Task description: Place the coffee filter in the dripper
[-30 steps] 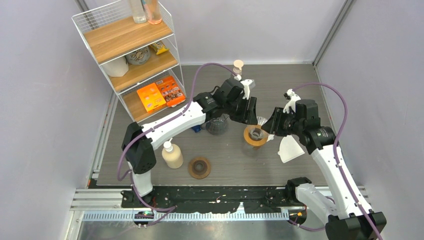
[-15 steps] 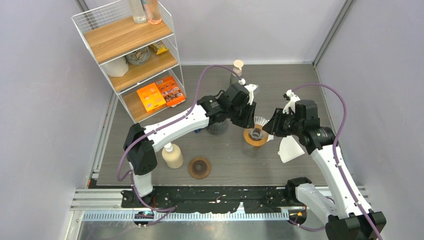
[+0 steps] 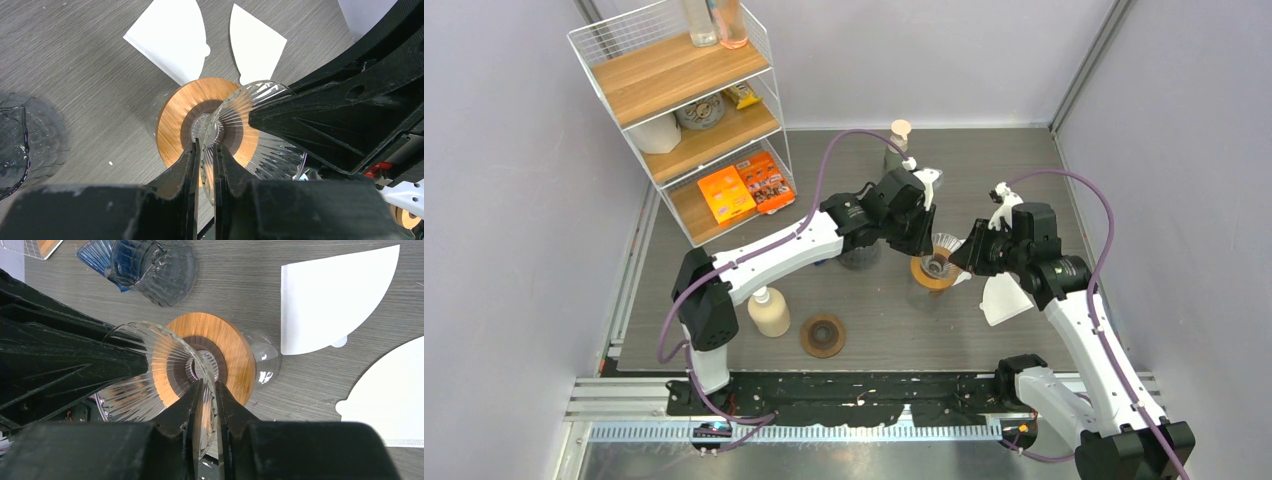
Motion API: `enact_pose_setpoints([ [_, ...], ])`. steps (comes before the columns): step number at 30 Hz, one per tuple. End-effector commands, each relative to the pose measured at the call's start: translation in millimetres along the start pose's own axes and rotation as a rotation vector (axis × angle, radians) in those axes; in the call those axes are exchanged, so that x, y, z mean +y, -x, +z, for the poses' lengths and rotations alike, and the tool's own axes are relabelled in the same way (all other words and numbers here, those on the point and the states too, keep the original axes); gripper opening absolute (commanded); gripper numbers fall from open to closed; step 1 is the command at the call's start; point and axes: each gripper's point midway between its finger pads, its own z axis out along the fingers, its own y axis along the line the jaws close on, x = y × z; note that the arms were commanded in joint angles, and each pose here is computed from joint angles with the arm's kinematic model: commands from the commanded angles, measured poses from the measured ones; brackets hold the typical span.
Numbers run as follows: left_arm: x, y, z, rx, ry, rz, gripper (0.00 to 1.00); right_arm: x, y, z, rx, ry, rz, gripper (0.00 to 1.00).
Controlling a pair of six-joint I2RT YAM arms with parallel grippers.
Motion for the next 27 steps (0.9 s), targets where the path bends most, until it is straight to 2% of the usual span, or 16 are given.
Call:
enact_pose_setpoints([
  [1,4,-10,5,0.033,0.012,0.026,0.00,-19,-11,-1,0.043,-0.090,-0.008,0.07],
  [18,23,-57,12,0.191,0.092,-0.101,0.00,-43,-50,-4,0.349,-0.260,0.038,0.05],
  [27,43,-85,21,0.240,0.140,-0.102,0.00,-51,-59,-2,0.404,-0.336,0.010,0.05],
])
